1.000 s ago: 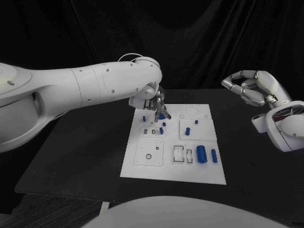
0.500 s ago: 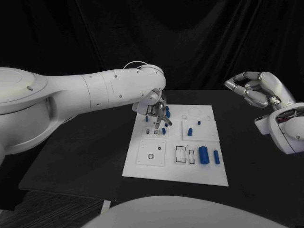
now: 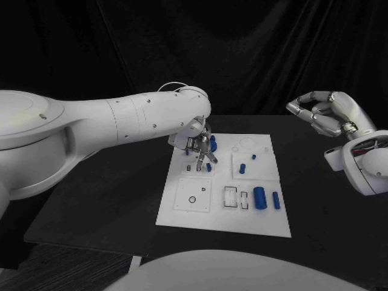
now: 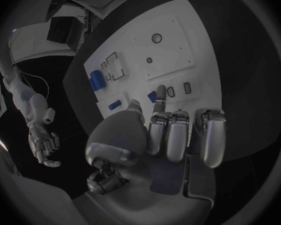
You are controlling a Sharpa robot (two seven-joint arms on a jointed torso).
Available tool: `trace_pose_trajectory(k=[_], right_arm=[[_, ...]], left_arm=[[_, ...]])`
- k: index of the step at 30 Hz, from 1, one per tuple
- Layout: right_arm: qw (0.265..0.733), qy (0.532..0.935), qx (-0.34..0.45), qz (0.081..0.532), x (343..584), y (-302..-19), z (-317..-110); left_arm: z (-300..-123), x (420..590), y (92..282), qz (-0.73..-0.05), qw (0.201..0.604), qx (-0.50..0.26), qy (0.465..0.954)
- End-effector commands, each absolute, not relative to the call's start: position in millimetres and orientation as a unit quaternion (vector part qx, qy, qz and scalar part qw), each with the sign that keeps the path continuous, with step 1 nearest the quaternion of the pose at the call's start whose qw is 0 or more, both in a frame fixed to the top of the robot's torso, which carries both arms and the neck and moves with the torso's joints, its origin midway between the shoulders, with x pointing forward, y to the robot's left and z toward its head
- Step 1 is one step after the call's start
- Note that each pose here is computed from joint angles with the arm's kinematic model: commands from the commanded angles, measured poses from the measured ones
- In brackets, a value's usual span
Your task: Assemble the parts on the task board
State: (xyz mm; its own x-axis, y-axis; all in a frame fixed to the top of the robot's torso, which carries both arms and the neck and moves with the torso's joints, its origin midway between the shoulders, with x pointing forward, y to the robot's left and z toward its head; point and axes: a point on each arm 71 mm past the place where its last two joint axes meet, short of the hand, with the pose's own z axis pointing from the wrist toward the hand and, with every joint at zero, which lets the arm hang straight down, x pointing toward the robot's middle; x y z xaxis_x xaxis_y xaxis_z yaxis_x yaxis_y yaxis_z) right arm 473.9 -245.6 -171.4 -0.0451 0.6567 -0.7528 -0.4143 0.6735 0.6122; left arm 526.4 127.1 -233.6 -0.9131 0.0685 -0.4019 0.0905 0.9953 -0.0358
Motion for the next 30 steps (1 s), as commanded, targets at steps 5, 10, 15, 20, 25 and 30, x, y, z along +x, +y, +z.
trace_pose_trajectory(k=[5,10,15,20,25,30], right_arm=[[0.685,0.611,0.104,0.384,475.9,-246.5,-171.4],[0.684,0.612,0.105,0.383,476.4,-246.7,-171.8],[0.683,0.614,0.106,0.381,477.0,-246.8,-172.3],[0.683,0.614,0.107,0.380,476.6,-248.0,-172.2],[0.684,0.615,0.109,0.377,477.0,-249.5,-172.4],[0.683,0.617,0.110,0.376,477.5,-249.2,-172.9]], left_arm=[[-238.8,526.3,126.1,-0.029,0.203,0.032,0.978],[-242.5,526.7,127.4,-0.029,0.203,0.027,0.978],[-244.3,527.2,125.6,-0.038,0.209,0.021,0.977],[-245.0,528.3,123.6,-0.045,0.216,0.016,0.975],[-247.8,528.6,120.7,-0.051,0.219,0.012,0.974],[-252.7,528.1,119.5,-0.054,0.218,0.008,0.974]])
